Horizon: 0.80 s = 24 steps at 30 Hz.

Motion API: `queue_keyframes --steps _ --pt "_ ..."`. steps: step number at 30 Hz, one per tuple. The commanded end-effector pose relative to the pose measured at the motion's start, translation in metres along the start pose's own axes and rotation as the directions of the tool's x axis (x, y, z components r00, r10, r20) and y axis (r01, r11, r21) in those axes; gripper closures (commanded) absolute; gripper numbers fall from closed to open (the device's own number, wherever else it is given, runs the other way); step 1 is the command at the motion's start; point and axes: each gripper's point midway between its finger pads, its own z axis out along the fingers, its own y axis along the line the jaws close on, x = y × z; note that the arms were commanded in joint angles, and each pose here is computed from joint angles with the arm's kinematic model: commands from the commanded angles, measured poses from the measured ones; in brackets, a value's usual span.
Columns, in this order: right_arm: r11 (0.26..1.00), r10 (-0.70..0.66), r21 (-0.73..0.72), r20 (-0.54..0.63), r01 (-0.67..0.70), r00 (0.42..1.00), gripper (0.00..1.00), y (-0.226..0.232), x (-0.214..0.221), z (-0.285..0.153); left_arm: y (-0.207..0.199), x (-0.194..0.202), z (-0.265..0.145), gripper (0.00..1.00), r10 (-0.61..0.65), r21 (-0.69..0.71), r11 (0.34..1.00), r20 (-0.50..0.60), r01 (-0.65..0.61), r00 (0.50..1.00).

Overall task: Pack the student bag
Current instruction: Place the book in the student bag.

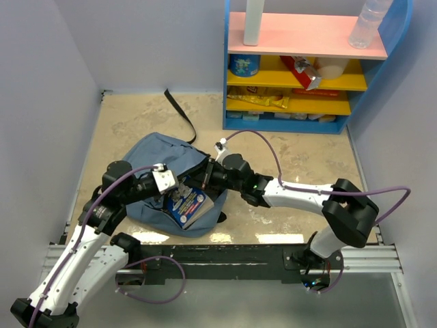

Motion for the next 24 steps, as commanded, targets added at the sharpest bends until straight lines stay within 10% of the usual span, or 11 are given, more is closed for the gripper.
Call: queue_keyframes --steps 1,13,18,24 --pt "0.989 -0.062 -0.112 0.24 0.091 0.969 1.0 0.052 -0.056 0.013 -0.011 -0.031 -0.006 1.0 0.05 0.071 0.996 0.107 -0.058 0.993" --pt "0.978 -0.154 -0.082 0.324 0.19 0.933 0.98 0.051 -0.067 0.049 -0.021 -0.033 -0.005 1.0 0.041 0.137 0.989 0.112 -0.056 0.993" --pt "0.96 -0.276 -0.004 0.19 0.282 0.942 0.5 0.031 -0.047 0.076 -0.02 -0.034 -0.005 1.0 0.041 0.138 0.989 0.116 -0.057 0.992" --pt "0.908 -0.404 0.183 0.138 0.378 0.904 0.42 -0.015 -0.047 0.036 -0.021 -0.03 -0.007 1.0 0.057 0.139 0.988 0.098 -0.071 0.994"
